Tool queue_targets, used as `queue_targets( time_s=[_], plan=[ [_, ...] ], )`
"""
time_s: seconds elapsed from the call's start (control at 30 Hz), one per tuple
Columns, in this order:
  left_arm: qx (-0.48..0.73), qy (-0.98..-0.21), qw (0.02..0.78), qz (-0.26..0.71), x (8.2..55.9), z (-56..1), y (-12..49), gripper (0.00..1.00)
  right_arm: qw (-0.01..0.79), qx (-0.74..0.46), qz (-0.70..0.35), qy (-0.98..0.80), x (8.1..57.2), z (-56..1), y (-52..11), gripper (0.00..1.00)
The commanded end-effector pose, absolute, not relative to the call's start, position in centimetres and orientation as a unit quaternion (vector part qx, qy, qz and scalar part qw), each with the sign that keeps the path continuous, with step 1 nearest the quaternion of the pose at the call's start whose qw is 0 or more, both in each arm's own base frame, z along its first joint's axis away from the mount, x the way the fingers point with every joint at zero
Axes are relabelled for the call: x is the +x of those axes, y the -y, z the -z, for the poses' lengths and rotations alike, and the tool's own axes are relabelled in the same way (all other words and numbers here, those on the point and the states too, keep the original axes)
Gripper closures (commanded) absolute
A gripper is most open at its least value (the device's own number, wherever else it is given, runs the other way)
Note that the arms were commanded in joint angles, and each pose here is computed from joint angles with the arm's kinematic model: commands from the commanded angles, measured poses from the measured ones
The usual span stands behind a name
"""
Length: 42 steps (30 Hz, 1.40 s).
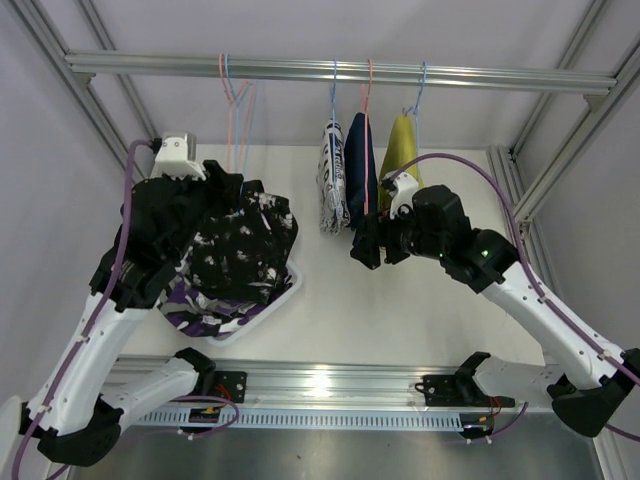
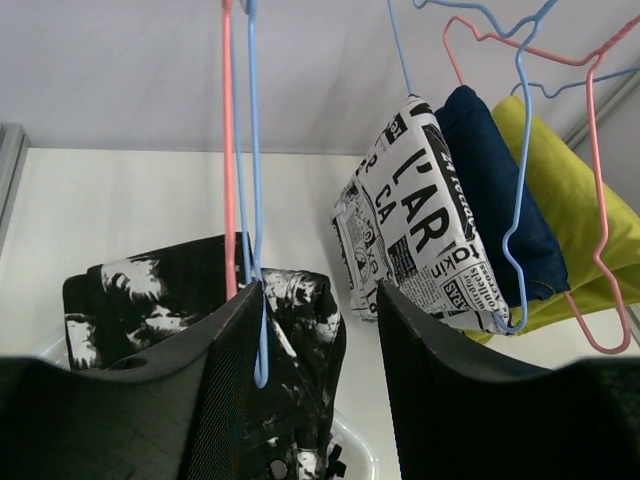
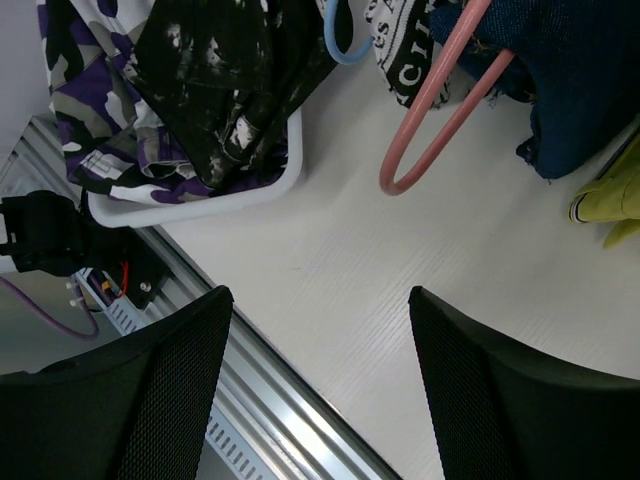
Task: Remove the trousers from the hanger
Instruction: Pick up the hanger from the clothesline.
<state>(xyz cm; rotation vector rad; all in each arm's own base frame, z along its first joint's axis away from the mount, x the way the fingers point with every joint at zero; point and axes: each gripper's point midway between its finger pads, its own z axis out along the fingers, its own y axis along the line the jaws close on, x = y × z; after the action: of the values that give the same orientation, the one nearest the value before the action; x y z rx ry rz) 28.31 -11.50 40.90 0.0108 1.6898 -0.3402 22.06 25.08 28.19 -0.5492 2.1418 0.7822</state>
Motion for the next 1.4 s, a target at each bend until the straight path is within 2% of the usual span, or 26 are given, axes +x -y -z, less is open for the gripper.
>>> queue_targets(
  time_s=[0.0, 0.3, 0.8, 1.1, 1.37],
  plan=[
    [0.026, -0.742, 0.651, 0.162, 29.3, -40.5, 13.0, 0.46, 0.399, -0.222, -0.311, -0.833, 21.0, -30.5, -24.5, 0.24],
    [0.005, -0.729, 0.664, 0.167, 28.8, -40.7, 12.3, 0.43, 0.444, -0.236, -0.313, -0.806, 23.0, -35.0, -26.0, 0.23],
    [0.0, -0.735, 0.657, 0.171, 29.2, -39.8, 12.7, 0.4, 0.485, -0.259, -0.286, -0.785, 29.1, -38.1, -30.5, 0.2],
    [0.0, -0.736, 0.653, 0.177, 29.3, -39.7, 12.9, 0.4, 0.529, -0.25, -0.207, -0.784, 34.2, -37.2, -30.4, 0.16],
    [0.0, -0.735, 0.656, 0.171, 29.2, -39.8, 12.7, 0.39, 0.553, -0.235, -0.224, -0.768, 38.9, -36.9, -30.8, 0.14]
  ],
)
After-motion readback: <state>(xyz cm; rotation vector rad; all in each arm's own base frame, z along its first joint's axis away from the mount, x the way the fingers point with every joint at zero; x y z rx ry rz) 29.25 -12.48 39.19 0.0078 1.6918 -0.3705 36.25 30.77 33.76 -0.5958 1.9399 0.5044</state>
